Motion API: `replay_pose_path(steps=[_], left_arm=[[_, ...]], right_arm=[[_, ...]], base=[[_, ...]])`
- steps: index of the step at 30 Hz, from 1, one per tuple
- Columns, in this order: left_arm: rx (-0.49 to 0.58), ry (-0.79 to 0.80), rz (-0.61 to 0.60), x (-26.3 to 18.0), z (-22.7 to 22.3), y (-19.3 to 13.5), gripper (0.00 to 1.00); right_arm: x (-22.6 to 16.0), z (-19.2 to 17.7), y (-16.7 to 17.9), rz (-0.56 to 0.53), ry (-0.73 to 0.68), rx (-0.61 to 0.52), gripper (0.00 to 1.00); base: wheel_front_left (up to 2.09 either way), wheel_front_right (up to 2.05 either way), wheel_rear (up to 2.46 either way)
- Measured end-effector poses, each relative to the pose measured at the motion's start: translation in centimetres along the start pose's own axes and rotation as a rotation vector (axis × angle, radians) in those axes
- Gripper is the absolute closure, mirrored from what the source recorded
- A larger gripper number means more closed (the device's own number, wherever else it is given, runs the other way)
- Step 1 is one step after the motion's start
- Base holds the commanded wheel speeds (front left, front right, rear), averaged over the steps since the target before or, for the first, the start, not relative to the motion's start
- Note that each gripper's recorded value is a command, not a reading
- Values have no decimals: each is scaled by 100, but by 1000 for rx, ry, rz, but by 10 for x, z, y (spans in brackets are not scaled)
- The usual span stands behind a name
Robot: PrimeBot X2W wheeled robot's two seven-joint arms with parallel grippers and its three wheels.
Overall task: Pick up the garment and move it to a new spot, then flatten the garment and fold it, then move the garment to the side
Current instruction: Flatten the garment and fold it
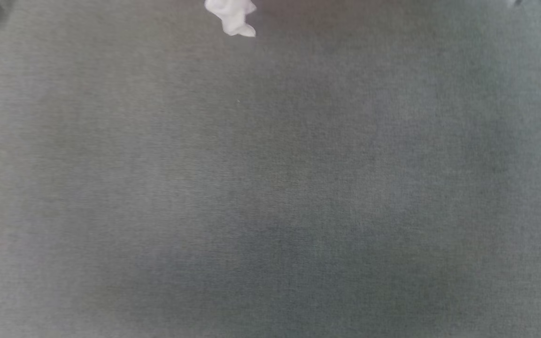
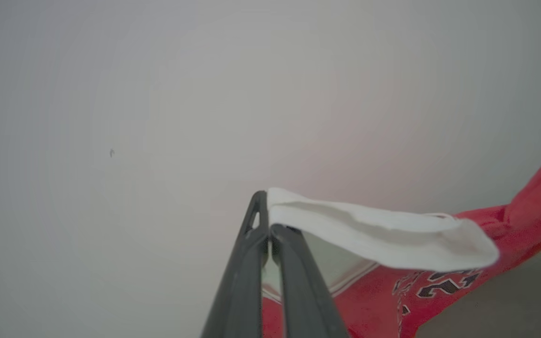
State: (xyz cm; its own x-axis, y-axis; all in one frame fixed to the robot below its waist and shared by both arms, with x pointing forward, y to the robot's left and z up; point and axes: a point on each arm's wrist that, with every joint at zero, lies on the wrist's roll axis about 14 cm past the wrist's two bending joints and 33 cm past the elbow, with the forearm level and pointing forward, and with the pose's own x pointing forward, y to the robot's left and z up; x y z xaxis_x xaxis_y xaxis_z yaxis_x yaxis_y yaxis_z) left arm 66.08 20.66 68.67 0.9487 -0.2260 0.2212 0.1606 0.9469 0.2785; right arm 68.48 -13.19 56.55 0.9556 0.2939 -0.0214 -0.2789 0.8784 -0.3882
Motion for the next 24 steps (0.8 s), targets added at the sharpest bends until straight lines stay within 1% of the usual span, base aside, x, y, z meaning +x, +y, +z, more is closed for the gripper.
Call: replay_pose_path(steps=[2,4,5,6,7,8,9,14,15,18,21,24], left_arm=[[-37,84,-13,-15,-22,-6,100],[-49,175,-30,-33,-43,-11,100],[-83,214,-45,-42,-52,-18,100],[-90,262,-70,-53,-63,-26,100],[-100,306,-96,-64,-73,-35,100],[-136,347,-106,-76,-81,-40,100],[-142,387,-123,-88,-89,-44,100],[-226,605,-167,-153,-123,-54,100],[-255,644,-170,-166,-128,-58,100],[-283,760,-204,-205,-141,-73,100],[-314,850,-235,-243,-148,-91,100],[-362,924,-243,-277,-150,-106,100]], right_arm=[[-8,-12,12,24,44,9,100],[-17,-23,23,44,83,28,100],[-23,-31,30,59,118,30,100],[-29,-38,37,70,142,46,100],[-35,-44,42,79,159,61,100],[-41,-50,48,88,183,74,100],[-47,-56,53,97,204,90,100],[-81,-76,79,153,276,157,100],[-88,-80,83,166,293,166,100],[-111,-93,92,206,346,196,100],[-139,-104,110,289,400,217,100],[-165,-111,109,331,442,248,100]], base=[[0,0,0],[0,0,0],[0,0,0],[0,0,0],[0,0,0],[0,0,0],[0,0,0],[0,0,0],[0,0,0],[0,0,0],[0,0,0],[0,0,0]])
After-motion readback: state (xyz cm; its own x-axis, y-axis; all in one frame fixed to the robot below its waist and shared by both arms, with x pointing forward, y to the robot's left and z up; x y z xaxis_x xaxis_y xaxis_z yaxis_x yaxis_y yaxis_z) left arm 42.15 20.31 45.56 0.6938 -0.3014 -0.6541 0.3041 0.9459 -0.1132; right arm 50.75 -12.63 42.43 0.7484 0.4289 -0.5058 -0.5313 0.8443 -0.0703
